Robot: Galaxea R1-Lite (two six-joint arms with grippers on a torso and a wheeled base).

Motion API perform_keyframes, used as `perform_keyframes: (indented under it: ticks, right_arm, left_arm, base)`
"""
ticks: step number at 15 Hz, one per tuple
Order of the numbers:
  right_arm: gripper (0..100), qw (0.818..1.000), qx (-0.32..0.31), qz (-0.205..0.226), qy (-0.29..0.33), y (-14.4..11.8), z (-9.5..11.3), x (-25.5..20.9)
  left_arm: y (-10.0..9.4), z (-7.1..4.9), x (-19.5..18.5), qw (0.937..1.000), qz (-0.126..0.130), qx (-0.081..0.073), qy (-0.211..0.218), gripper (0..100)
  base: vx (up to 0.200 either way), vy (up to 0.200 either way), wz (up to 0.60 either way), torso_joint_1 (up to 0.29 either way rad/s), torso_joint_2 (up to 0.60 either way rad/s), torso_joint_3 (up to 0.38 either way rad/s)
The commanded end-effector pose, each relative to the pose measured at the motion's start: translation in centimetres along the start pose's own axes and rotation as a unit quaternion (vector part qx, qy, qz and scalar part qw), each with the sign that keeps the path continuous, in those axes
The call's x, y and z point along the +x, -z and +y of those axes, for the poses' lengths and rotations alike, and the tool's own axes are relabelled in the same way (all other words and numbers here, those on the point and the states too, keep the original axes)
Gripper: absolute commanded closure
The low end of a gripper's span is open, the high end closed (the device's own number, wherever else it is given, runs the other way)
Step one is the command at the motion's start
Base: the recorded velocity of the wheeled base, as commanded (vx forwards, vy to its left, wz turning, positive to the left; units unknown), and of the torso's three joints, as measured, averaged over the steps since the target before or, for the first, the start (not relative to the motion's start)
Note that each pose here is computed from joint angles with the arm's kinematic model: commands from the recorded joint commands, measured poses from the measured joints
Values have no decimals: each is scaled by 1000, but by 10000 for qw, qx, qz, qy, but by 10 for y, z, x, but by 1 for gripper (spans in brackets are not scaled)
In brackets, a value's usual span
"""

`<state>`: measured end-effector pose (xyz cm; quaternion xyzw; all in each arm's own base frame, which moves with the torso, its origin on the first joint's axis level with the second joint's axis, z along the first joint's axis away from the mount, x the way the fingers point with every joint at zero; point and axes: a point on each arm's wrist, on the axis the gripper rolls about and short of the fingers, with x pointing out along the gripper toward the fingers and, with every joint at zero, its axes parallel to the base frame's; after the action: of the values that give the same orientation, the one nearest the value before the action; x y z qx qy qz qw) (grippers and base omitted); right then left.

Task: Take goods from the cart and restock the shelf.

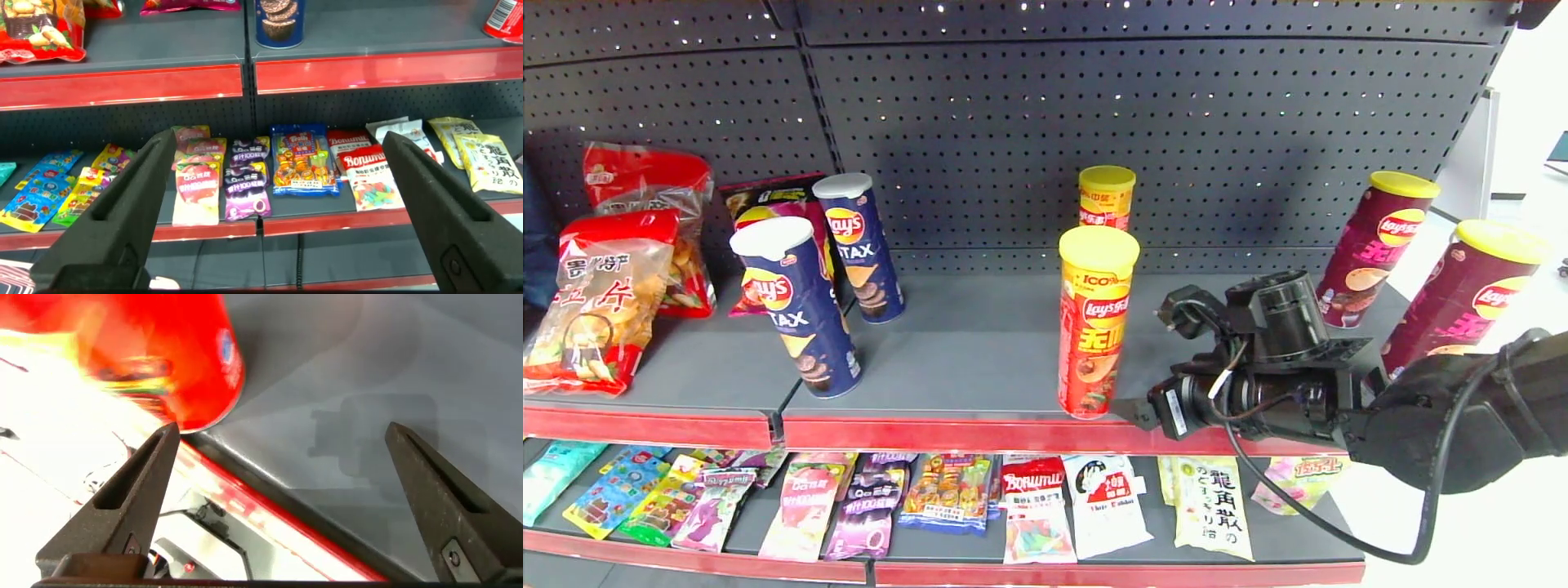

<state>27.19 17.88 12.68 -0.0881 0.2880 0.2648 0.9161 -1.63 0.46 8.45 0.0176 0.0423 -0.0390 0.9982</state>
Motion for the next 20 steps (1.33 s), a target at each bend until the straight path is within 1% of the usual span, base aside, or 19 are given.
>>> perform_keyframes:
  ticks: [1,3,5,7,8,9,11,13,14,15,17,19,20]
  right_arm:
    - [0,10000,-7,-15,-2,0,1,-1]
    - [0,9999,-14,24,141,1,-1,-1]
    - [0,9984,28,23,558,0,-12,2]
    - [0,9977,25,18,675,-1,-20,2]
    - [0,9978,26,2,667,-2,-20,2]
    - [0,9980,0,-8,630,0,-16,-6]
    - [0,9991,-85,-183,371,0,0,-26]
    - [0,9982,-53,-584,134,-11,15,-43]
    - [0,9972,-27,-747,-51,-15,26,-54]
    - [0,9963,-64,-839,-163,-16,33,-61]
    - [0,9952,-89,-953,-214,-19,36,-62]
    - [0,9922,-77,-1225,-228,-24,37,-60]
    - [0,9916,-79,-1271,-230,-24,37,-60]
  left_arm:
    - [0,0,0,10000,6,0,-1,0]
    - [0,0,0,10000,6,0,-1,0]
    - [0,0,0,10000,6,0,-1,0]
    - [0,0,0,10000,6,0,-1,0]
    - [0,0,0,10000,6,0,-1,0]
    - [0,0,0,10000,6,0,-1,0]
    - [0,0,0,10000,6,8,-1,0]
    - [0,0,0,10000,6,8,-1,0]
    - [0,0,0,10000,6,8,-1,0]
    - [0,0,0,10000,6,8,-1,0]
    - [0,0,0,10000,6,8,-1,0]
    - [0,0,0,10000,6,61,-1,0]
    - [0,0,0,10000,6,61,-1,0]
  base:
    - [0,0,0,0,0,0]
    - [0,0,0,0,0,0]
    - [0,0,0,0,0,0]
    - [0,0,0,0,0,0]
    - [0,0,0,0,0,0]
    - [0,0,0,0,0,0]
    - [0,0,0,0,0,0]
    - [0,0,0,0,0,0]
    - [0,0,0,0,0,0]
    - [0,0,0,0,0,0]
    - [0,0,0,0,0,0]
    - [0,0,0,0,0,0]
    - [0,0,0,0,0,0]
